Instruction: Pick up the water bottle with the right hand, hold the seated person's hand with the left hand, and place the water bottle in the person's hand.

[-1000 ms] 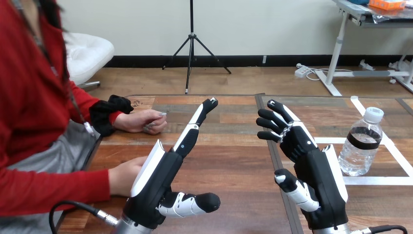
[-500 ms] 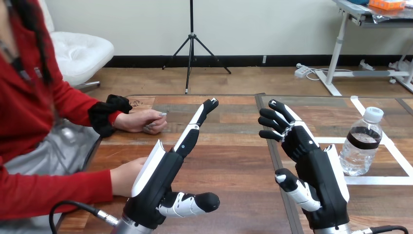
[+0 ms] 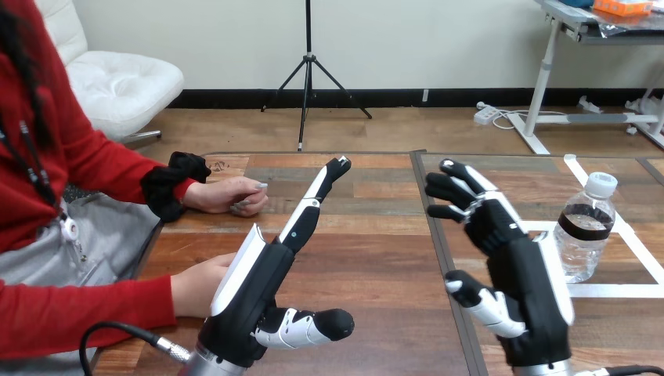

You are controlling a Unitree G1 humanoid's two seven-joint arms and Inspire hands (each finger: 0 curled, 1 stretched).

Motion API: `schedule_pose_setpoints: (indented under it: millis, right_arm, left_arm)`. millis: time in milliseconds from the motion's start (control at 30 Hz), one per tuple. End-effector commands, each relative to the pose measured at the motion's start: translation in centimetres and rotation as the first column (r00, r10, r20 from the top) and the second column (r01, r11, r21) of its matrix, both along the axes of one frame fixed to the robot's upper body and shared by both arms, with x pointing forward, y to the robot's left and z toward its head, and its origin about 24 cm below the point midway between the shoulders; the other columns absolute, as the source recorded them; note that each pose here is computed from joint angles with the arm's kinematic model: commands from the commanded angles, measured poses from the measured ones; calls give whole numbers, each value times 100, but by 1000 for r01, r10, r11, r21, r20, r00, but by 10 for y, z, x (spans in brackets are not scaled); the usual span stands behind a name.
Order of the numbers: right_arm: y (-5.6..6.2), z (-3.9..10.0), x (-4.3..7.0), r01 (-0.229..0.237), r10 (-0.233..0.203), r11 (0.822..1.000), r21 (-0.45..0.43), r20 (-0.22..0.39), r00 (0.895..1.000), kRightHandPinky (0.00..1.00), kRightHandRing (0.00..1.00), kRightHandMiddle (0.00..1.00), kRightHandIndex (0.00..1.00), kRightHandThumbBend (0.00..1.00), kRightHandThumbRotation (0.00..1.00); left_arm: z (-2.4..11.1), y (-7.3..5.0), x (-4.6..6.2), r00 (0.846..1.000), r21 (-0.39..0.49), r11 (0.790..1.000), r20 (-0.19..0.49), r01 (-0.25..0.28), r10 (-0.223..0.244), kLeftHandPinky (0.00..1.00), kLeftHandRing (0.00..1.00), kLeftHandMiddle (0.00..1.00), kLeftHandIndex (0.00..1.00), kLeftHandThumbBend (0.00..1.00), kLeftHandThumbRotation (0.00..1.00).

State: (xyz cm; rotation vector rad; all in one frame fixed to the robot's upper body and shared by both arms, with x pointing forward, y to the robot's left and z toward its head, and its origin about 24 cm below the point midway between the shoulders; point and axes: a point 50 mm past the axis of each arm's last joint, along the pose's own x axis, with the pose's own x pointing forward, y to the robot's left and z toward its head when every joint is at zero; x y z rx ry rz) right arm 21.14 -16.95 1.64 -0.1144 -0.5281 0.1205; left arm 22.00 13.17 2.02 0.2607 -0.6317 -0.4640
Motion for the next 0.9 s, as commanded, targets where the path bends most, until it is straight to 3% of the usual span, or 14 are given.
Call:
schedule_pose_setpoints:
  millis: [0, 433, 867]
  right_arm:
    - [-6, 30, 13, 33, -34, 999, 6, 171, 985, 69, 79, 81, 84, 100, 72]
    - [-18, 39, 10, 147, -154, 988, 47, 240, 958, 62, 75, 78, 82, 100, 68]
    - [-34, 46, 8, 233, -247, 969, 82, 269, 931, 61, 75, 77, 82, 100, 62]
  left_arm:
    - [13, -2, 13, 998, -12, 1000, 59, 4, -3, 100, 100, 100, 100, 100, 89]
    - [12, -2, 14, 999, -17, 1000, 54, 0, 1, 100, 100, 100, 100, 100, 88]
    - [13, -2, 15, 999, -22, 1000, 55, 5, -4, 100, 100, 100, 100, 100, 88]
